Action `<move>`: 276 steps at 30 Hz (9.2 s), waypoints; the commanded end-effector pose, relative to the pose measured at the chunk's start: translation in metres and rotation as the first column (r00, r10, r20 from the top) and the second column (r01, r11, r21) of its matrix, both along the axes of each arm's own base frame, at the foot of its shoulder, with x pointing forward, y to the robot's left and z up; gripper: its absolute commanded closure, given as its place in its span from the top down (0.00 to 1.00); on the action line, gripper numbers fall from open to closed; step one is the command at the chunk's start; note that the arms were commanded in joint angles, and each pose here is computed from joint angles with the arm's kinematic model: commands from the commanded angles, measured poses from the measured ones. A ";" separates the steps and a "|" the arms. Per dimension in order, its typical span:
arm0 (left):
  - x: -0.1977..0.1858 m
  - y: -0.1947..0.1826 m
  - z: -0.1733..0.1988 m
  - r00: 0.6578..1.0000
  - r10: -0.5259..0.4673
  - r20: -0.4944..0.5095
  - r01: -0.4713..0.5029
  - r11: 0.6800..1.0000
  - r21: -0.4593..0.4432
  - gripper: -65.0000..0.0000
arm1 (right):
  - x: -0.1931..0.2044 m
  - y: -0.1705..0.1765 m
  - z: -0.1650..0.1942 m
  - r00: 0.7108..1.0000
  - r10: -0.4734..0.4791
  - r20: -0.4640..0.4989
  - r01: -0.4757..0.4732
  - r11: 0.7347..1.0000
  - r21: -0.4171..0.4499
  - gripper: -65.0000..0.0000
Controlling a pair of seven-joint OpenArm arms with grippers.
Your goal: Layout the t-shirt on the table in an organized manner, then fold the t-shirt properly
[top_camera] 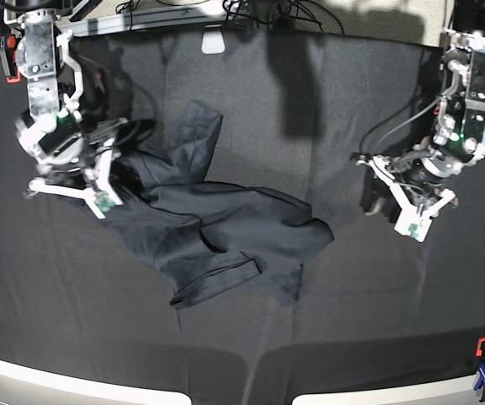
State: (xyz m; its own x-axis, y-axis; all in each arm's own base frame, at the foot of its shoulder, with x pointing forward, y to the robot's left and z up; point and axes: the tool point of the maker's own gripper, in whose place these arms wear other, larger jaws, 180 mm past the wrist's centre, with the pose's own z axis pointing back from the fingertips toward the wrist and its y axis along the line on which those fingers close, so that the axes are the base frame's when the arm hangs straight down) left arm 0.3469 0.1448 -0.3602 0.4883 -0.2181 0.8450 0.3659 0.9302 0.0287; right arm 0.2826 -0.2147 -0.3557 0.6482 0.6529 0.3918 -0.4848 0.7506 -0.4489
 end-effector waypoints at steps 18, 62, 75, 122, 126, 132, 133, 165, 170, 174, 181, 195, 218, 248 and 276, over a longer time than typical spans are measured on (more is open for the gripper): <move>0.008 0.002 0.015 0.999 0.001 0.047 -0.001 1.000 -0.003 0.42 | 0.047 -0.002 0.022 0.986 -0.025 0.167 0.013 0.998 0.069 0.39; 0.008 0.005 0.014 0.999 -0.001 0.051 -0.001 1.000 0.029 0.42 | 0.049 -0.009 0.045 0.976 0.188 0.113 -0.196 0.978 0.070 0.08; 0.008 0.005 0.012 0.999 0.000 0.043 -0.001 0.999 0.033 0.42 | 0.048 -0.020 0.018 0.982 0.178 0.069 -0.183 0.980 0.082 0.44; 0.007 0.006 0.010 1.000 0.001 0.030 -0.002 0.999 0.038 0.42 | 0.170 -0.228 0.071 0.885 -0.353 0.303 0.409 0.901 -0.147 0.00; 0.007 0.006 0.010 1.000 0.001 0.029 -0.002 0.999 0.038 0.42 | 0.157 -0.267 0.093 0.834 -0.406 0.373 0.494 0.852 -0.177 0.00; 0.003 -0.013 0.011 1.000 -0.024 0.013 0.025 0.998 -0.059 0.42 | 0.127 -0.308 0.088 0.816 -0.470 0.336 0.555 0.800 -0.228 0.00; 0.001 -0.023 0.012 0.998 -0.059 0.008 0.060 0.994 -0.092 0.42 | 0.122 -0.314 0.086 0.813 -0.482 0.325 0.564 0.792 -0.234 0.00; 0.046 -0.207 0.020 0.967 -0.252 -0.033 0.218 0.889 -0.403 0.42 | 0.115 -0.300 0.071 0.809 -0.555 0.191 0.548 0.831 0.095 0.25; 0.082 -0.216 0.042 0.969 -0.247 0.023 0.234 0.879 -0.416 0.27 | 0.115 -0.297 0.069 0.814 -0.553 0.179 0.543 0.833 0.107 0.25; 0.114 -0.219 0.060 0.972 -0.218 0.084 0.232 0.867 -0.441 0.00 | 0.116 -0.286 0.064 0.817 -0.560 0.138 0.536 0.826 0.177 0.25; 0.191 -0.170 0.074 0.993 0.101 0.062 -0.070 0.921 -0.383 0.00 | 0.110 -0.275 0.055 0.816 -0.575 0.058 0.551 0.804 0.223 0.25; 0.189 -0.186 0.078 0.991 -0.133 -0.023 0.124 0.964 -0.234 0.38 | 0.106 -0.273 0.050 0.825 -0.564 0.023 0.547 0.810 0.210 0.25; 0.197 -0.152 0.051 0.992 0.122 0.042 -0.102 0.941 -0.324 0.00 | 0.109 -0.272 0.052 0.828 -0.559 0.039 0.539 0.813 0.220 0.25; 0.092 -0.142 0.061 0.978 -0.201 0.050 0.206 0.917 -0.343 0.22 | 0.133 -0.217 0.028 0.885 -0.465 0.010 0.441 0.845 0.303 0.25; 0.048 -0.203 -0.010 0.990 -0.099 -0.105 0.048 0.912 -0.408 0.39 | 0.134 -0.217 0.029 0.886 -0.464 0.018 0.437 0.846 0.307 0.25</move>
State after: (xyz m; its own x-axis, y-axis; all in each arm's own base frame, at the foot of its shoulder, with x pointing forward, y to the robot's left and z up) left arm 0.3809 -0.0508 -0.3947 0.6412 0.0506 0.7657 0.3874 0.8400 -0.3799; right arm 0.4022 -0.4238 -0.3534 0.8398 0.1397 0.5246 -0.0432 0.9805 -0.1920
